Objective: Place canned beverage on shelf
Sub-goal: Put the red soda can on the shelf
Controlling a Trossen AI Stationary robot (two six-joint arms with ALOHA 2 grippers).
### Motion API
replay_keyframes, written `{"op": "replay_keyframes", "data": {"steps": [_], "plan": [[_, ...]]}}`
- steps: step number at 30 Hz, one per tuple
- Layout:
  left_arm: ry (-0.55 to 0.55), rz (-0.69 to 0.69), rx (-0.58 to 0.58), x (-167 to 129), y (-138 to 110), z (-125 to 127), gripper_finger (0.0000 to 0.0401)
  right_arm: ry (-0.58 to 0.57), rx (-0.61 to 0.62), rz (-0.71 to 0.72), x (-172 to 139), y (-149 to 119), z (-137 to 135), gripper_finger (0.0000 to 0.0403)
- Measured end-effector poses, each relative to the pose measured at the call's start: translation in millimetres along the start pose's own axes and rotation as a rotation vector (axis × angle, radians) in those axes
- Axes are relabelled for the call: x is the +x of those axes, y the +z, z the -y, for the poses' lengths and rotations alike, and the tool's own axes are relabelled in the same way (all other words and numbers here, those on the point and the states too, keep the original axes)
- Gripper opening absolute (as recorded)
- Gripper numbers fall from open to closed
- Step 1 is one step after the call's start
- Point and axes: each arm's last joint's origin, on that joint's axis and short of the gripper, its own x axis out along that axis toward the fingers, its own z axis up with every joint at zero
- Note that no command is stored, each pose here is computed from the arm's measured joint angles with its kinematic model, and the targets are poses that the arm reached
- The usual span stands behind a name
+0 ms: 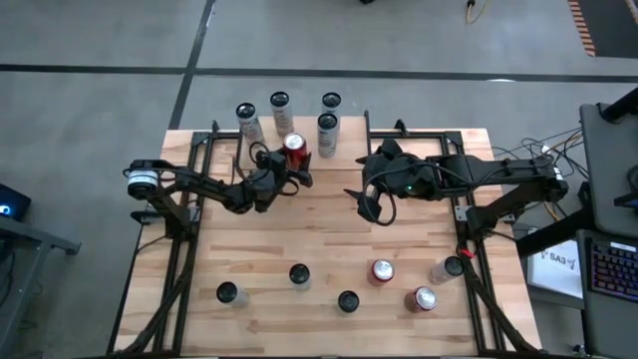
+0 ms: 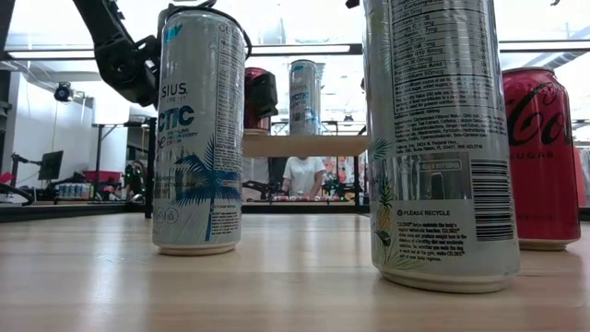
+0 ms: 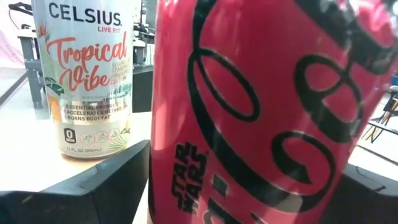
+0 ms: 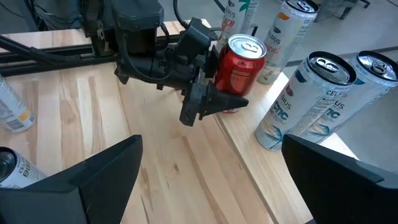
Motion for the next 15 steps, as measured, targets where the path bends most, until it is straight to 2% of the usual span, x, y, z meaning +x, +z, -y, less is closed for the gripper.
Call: {"op": "replay_keyframes", "data": {"steps": [15], "plan": [[-0.027, 0.037, 0.023, -0.7, 12.6, 11.9, 0.0354, 0.0, 0.001, 0.0, 0.0, 0.0, 0.0, 0.0375]]}}
